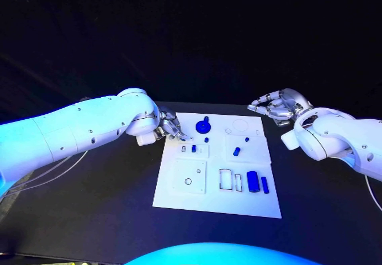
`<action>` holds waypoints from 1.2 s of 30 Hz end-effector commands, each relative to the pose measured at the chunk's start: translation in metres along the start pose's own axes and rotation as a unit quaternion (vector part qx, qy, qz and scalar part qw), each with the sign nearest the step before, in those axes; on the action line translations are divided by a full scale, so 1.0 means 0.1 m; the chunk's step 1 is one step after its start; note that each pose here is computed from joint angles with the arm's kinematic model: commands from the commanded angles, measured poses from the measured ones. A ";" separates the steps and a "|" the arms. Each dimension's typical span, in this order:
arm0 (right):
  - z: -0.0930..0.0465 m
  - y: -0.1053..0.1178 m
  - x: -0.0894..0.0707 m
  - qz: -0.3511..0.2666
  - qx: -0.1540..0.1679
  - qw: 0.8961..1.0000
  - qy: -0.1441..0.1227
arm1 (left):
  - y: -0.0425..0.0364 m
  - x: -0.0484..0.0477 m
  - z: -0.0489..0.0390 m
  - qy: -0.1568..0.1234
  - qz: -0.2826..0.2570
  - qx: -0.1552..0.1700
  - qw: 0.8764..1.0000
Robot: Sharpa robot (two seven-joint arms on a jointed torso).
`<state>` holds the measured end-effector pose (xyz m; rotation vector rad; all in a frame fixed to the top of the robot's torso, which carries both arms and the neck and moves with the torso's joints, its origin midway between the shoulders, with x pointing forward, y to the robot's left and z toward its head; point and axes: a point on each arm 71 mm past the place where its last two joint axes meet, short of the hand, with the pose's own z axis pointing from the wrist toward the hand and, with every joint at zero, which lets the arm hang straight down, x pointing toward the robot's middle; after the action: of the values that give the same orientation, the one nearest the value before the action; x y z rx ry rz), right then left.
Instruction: Assemble the parts on the task board
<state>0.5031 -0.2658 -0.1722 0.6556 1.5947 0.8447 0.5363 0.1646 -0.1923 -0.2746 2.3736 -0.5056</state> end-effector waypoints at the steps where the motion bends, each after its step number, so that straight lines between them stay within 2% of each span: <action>1: 0.00 0.01 0.02 -0.003 -0.007 1.000 0.005 | -0.037 0.016 0.009 0.009 0.022 -0.008 1.000; 14: 0.02 0.04 0.02 0.000 -0.016 1.000 -0.005 | -0.102 0.095 0.068 0.022 0.038 -0.012 0.999; 19: 0.03 0.07 0.00 0.000 -0.034 0.999 -0.030 | -0.139 0.120 0.083 0.021 0.051 -0.012 0.998; 29: 0.02 0.12 -0.07 0.010 -0.068 0.994 -0.083 | -0.157 0.140 0.100 0.023 0.070 -0.016 0.997; 36: 0.02 0.12 -0.10 0.030 -0.074 0.992 -0.098 | -0.142 0.140 0.100 0.021 0.081 -0.020 0.996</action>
<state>0.5065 -0.2652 -0.1603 0.6541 1.3907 0.8783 0.5340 0.1449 -0.2015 -0.1299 2.4156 -0.4140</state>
